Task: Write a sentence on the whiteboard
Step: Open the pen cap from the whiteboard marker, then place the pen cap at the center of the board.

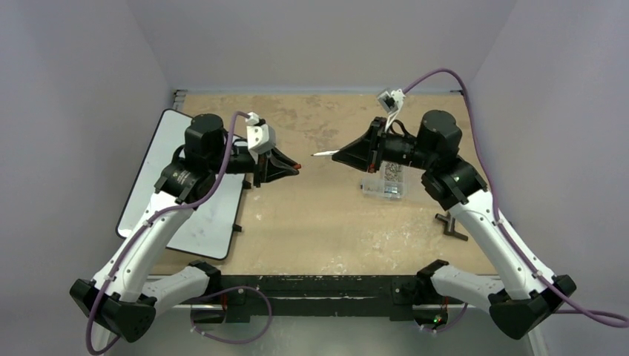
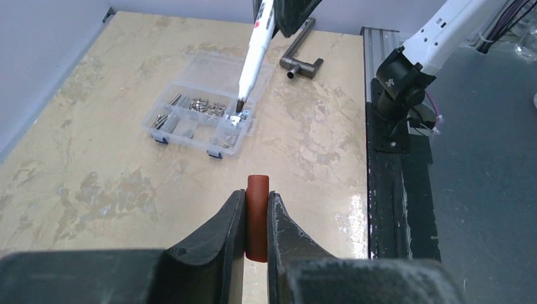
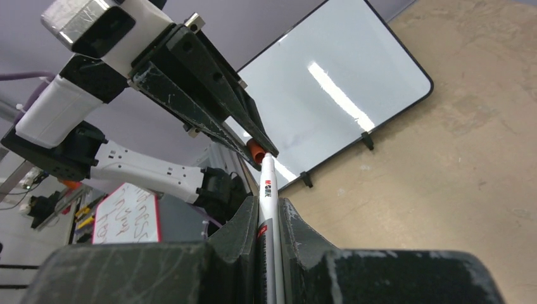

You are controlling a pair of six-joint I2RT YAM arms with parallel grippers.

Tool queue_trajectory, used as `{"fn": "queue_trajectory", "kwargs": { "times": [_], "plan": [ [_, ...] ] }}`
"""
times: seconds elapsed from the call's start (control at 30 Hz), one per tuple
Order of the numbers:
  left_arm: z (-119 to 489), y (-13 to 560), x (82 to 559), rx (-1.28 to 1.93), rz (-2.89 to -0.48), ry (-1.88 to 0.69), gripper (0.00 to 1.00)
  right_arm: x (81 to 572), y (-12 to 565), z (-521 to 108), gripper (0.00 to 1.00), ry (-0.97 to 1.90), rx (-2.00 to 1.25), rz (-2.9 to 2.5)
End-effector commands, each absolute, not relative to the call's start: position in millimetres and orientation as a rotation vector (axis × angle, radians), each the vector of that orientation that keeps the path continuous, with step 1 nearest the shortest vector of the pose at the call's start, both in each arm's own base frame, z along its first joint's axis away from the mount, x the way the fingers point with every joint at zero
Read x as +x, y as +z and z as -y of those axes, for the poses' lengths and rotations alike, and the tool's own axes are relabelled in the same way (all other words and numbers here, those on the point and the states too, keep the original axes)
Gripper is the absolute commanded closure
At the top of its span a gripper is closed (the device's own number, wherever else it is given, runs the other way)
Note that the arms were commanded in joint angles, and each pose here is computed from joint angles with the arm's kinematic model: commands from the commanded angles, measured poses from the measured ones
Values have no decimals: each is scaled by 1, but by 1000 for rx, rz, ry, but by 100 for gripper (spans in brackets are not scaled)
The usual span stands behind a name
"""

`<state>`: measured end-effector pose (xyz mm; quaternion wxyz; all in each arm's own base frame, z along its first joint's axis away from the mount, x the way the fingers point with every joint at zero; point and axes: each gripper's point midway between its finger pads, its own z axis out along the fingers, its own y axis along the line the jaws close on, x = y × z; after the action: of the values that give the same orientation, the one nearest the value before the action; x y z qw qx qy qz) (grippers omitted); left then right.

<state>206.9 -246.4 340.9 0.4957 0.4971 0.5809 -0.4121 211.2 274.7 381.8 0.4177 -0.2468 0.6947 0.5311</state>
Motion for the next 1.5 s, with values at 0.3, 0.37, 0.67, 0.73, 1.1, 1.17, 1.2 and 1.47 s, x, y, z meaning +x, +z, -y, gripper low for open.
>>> {"fn": "queue_trajectory", "kwargs": {
  "times": [0.3, 0.37, 0.67, 0.73, 1.1, 1.17, 1.2, 1.47],
  "plan": [
    [236, 295, 262, 826, -1716, -867, 100, 249, 365, -220, 100, 965, -370, -1796],
    [240, 269, 267, 741, -1818, -858, 100, 252, 360, -214, 100, 931, -337, -1792],
    [260, 164, 293, 299, -2080, -632, 100, 259, 354, -199, 100, 853, -248, -1778],
    [274, 154, 299, 234, -2082, -634, 100, 259, 356, -191, 100, 822, -211, -1761],
    [317, 103, 322, 83, -2108, -610, 100, 249, 355, -174, 100, 772, -164, -1731],
    [320, 97, 323, 82, -2111, -586, 97, 248, 353, -173, 100, 769, -168, -1734],
    [321, 94, 324, 79, -2112, -582, 96, 248, 353, -173, 100, 768, -171, -1736],
    [326, 73, 325, 54, -2154, -572, 73, 248, 351, -172, 100, 749, -188, -1742]
  ]
}}
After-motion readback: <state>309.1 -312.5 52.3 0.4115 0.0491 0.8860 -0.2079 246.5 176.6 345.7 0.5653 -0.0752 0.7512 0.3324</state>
